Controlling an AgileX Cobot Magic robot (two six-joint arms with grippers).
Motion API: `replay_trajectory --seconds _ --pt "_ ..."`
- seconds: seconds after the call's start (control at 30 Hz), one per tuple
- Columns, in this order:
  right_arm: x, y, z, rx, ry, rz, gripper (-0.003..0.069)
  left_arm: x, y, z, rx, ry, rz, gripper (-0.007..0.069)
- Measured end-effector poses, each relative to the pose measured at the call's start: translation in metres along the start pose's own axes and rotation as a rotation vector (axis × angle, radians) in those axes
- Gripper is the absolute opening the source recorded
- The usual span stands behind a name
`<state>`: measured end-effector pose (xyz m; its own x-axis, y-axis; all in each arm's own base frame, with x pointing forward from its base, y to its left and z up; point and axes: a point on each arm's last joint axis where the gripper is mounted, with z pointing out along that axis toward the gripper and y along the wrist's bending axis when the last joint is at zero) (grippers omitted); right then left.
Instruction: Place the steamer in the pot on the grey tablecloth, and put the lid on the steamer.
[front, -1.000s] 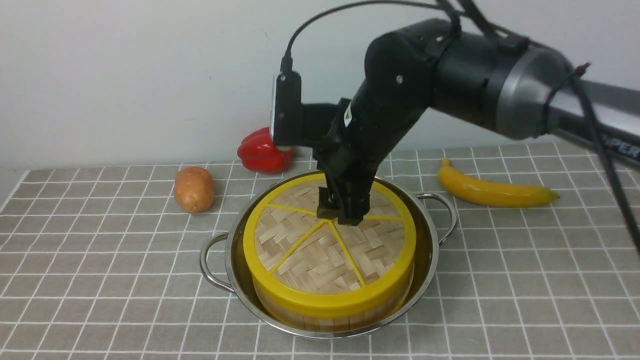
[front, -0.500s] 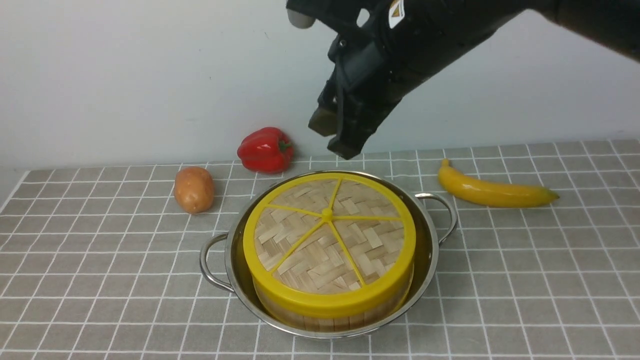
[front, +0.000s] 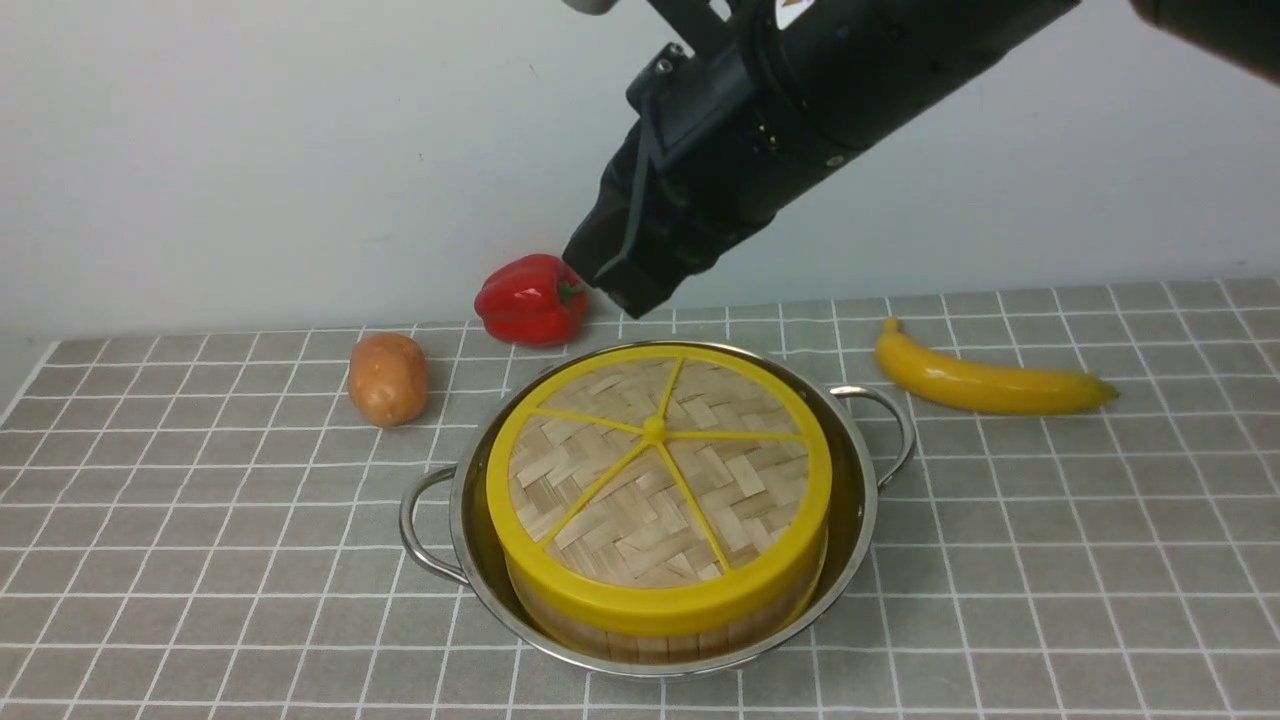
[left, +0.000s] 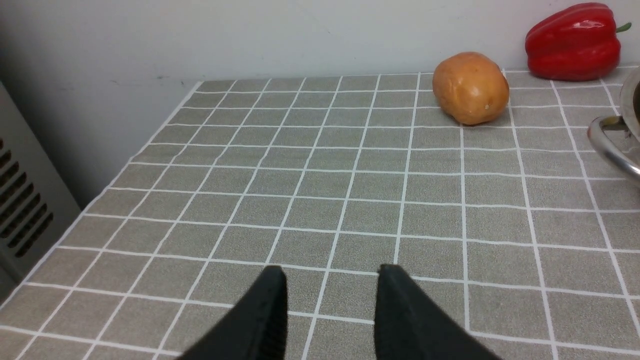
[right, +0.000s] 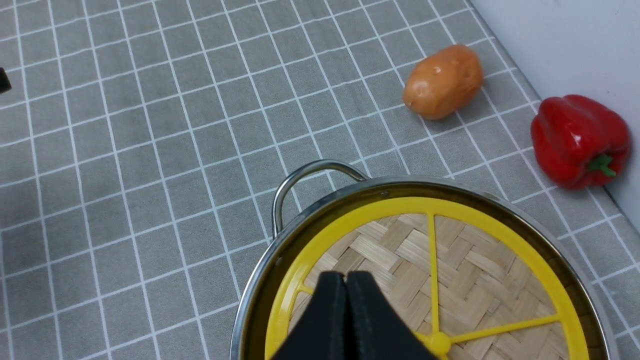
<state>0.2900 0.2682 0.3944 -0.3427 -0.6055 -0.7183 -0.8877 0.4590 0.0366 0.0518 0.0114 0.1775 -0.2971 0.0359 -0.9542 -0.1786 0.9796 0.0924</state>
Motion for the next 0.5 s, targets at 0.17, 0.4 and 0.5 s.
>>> replay_trajectory --seconds 0.17,0.4,0.5 --pt "0.0006 0.0003 0.0000 -0.003 0.006 0.000 -0.0013 0.0000 0.0000 0.0000 0.000 0.000 0.000 0.0243" --pt "0.0006 0.0003 0.0000 -0.003 0.006 0.002 -0.0011 0.0000 0.0000 0.0000 0.000 0.000 0.000 0.0243" --pt "0.0006 0.0003 0.0000 -0.003 0.006 0.007 -0.0008 0.0000 0.0000 0.0000 0.000 0.000 0.000 0.0243"
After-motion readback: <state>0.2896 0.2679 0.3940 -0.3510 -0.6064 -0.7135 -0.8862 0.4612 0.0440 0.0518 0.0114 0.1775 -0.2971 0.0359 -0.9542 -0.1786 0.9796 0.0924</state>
